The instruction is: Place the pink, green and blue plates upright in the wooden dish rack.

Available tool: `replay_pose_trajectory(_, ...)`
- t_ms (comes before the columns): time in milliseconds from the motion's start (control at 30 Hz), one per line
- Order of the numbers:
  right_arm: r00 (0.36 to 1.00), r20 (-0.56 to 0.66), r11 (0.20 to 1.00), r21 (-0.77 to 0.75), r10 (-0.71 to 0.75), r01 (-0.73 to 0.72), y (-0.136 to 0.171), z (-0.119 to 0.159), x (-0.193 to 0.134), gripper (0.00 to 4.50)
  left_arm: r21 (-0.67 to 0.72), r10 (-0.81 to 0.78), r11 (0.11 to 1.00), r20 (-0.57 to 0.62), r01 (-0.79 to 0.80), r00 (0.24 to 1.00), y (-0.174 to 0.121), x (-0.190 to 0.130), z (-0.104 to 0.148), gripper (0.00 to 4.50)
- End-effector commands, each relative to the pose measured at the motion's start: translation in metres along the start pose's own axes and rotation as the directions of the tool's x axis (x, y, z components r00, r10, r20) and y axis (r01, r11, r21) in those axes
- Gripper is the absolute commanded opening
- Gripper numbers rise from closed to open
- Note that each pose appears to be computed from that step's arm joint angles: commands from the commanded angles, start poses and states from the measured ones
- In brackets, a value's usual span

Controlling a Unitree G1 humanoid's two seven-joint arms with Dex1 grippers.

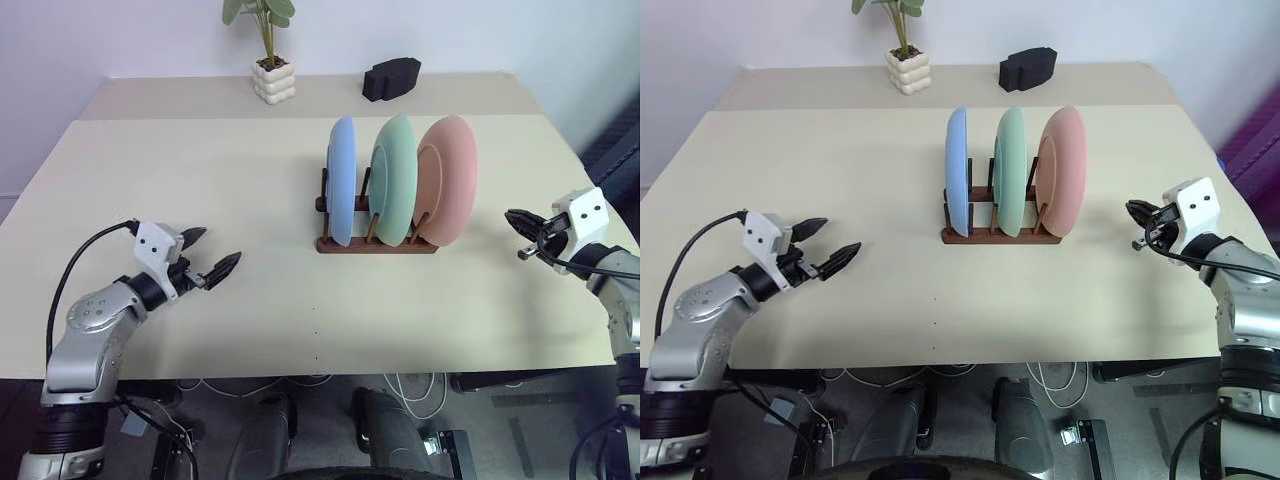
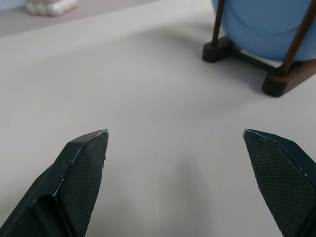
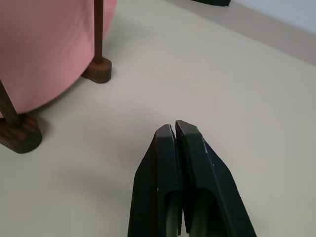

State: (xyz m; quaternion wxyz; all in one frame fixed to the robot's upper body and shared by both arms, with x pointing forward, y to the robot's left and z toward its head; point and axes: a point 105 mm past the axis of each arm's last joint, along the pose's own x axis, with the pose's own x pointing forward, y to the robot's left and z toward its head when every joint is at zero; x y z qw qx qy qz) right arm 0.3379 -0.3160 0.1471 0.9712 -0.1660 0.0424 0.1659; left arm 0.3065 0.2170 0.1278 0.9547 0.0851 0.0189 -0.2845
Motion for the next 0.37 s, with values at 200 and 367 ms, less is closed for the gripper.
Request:
replay_pose_trajectory(200, 0.998, 0.056, 1.0, -0.008, -0.025, 0.026, -0.0043, 0.009, 0.0014, 0.06, 0.037, 0.006, 0.999, 0.041, -0.007, 0.999, 0.0034, -0.0019, 0.0143, 4.5)
replay_pose_trajectory(367, 0.998, 0.054, 0.999, -0.009, -0.032, 0.033, -0.0077, 0.0095, 0.0013, 0.06, 0.032, 0.006, 0.999, 0.043, -0.008, 0.999, 0.0022, -0.0007, 0.014, 4.5)
